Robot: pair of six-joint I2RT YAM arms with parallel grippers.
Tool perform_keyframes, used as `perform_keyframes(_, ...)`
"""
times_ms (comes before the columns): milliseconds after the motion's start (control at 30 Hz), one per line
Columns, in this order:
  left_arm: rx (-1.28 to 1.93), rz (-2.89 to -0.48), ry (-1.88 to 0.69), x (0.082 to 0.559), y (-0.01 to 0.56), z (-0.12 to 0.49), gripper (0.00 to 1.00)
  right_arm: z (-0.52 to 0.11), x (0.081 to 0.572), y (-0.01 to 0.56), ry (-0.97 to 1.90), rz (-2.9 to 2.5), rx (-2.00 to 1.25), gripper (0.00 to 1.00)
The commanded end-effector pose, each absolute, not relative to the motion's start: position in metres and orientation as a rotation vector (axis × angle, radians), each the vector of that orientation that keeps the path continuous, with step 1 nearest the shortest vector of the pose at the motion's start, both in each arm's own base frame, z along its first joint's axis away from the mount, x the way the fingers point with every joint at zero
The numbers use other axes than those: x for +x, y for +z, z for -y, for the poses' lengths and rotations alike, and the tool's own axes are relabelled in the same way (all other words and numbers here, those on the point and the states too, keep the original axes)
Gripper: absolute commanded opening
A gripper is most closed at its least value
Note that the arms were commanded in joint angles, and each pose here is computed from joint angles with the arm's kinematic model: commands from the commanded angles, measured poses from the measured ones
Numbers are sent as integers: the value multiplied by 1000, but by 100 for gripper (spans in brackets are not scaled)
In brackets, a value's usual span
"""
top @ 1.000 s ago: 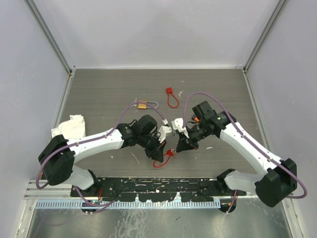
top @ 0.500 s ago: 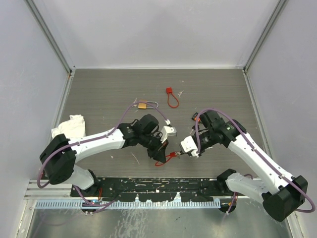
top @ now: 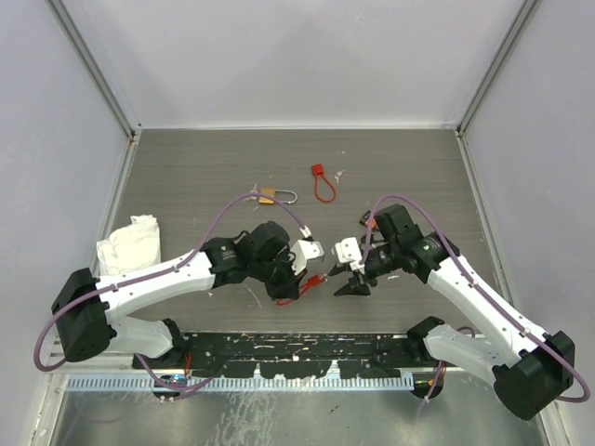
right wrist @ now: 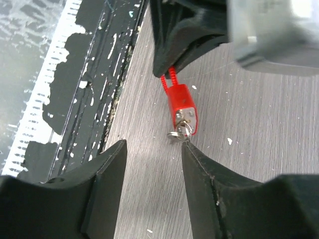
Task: Lock with the key
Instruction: Lock the lock.
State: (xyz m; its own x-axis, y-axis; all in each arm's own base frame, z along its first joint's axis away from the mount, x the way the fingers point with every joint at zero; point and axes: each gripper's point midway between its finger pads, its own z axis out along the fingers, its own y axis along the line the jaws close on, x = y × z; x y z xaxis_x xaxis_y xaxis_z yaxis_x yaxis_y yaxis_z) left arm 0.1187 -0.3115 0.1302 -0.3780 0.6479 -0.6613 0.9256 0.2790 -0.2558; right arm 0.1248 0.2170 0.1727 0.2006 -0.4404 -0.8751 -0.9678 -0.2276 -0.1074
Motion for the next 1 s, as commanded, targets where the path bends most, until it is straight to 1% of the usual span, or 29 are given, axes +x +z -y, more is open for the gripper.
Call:
perform_keyframes(0,1431,-2071,-850,117,140,311,0,-229,139,201,990,-1298,-1634,55)
perform_keyframes(133,1444,-2101,-844,112,141,307,0,-231,142,217,1025,-1282,-1604,57)
perform_keyframes(167,1445,-2105,-841,111,142,307,0,-232,142,217,1041,-1286,-1602,59)
perform_keyframes(200,1448,-2105,-842,110,142,308,0,-233,141,214,1063,-1296,-1600,62)
perform_keyframes(233,1449,-2105,-841,109,143,308,0,-234,139,210,1097,-1306,-1600,63)
perform_keyframes(400,1454,-2092,-849,106,146,311,0,-238,121,187,1321,-1361,-1588,64)
perform_keyframes(533,1458,-2079,-861,104,150,314,0,-238,122,182,1326,-1374,-1591,61)
perform_keyframes(733,1463,-2069,-875,103,152,316,0,-240,121,176,1325,-1379,-1605,51)
perform_keyframes(967,1452,-2028,-905,100,163,315,0,-242,118,165,1244,-1353,-1660,45)
